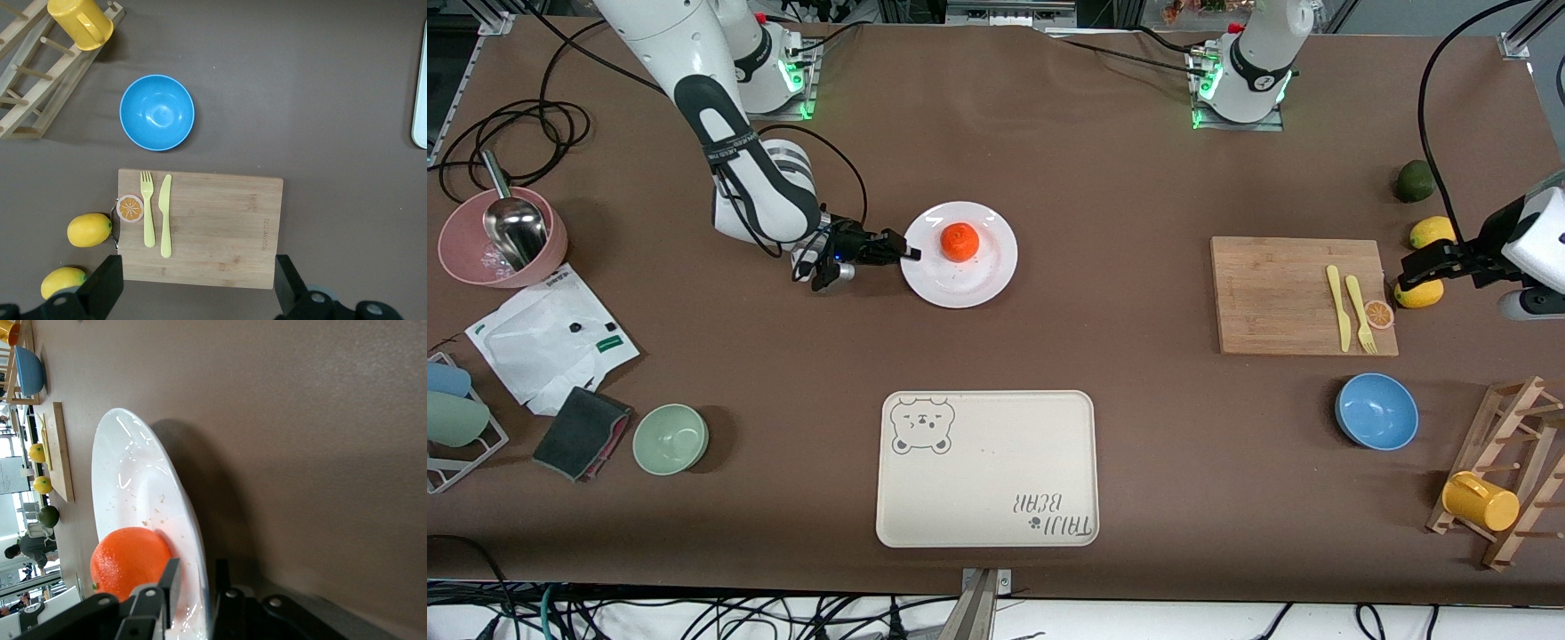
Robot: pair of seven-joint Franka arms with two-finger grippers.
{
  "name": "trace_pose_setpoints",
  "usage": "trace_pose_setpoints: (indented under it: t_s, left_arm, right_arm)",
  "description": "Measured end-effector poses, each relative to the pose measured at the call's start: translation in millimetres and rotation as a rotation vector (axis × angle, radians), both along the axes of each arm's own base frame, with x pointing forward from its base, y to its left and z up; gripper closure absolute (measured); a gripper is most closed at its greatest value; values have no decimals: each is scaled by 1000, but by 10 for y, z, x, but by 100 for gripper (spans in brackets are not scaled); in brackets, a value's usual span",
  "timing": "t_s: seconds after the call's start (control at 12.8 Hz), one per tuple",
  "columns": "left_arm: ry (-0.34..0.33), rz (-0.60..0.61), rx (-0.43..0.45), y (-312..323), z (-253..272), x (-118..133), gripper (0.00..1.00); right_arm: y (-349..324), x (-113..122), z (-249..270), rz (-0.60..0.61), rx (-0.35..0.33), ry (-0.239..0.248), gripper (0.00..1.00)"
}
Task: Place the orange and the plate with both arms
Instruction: 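Grasp the white plate rim with the right gripper, then lift the plate and carry it over the bear placemat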
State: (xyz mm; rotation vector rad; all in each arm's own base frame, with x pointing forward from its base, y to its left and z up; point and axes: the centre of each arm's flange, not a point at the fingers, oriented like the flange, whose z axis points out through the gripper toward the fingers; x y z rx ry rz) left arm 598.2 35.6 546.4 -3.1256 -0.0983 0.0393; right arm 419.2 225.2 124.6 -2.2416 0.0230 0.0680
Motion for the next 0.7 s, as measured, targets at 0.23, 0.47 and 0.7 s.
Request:
trace_pose_setpoints:
  t_s: [0.23, 0.47, 0.7]
  left_arm:
    - [0, 0, 0, 0, 0, 0, 0]
    - [0, 0, 0, 0, 0, 0, 0]
    - [0, 0, 0, 0, 0, 0, 0]
  right_arm:
    - [-3, -7, -18, 2, -2, 0, 80]
    - [0, -7, -15, 3, 0, -2, 91]
    - [16, -2, 6, 7, 8, -9, 94]
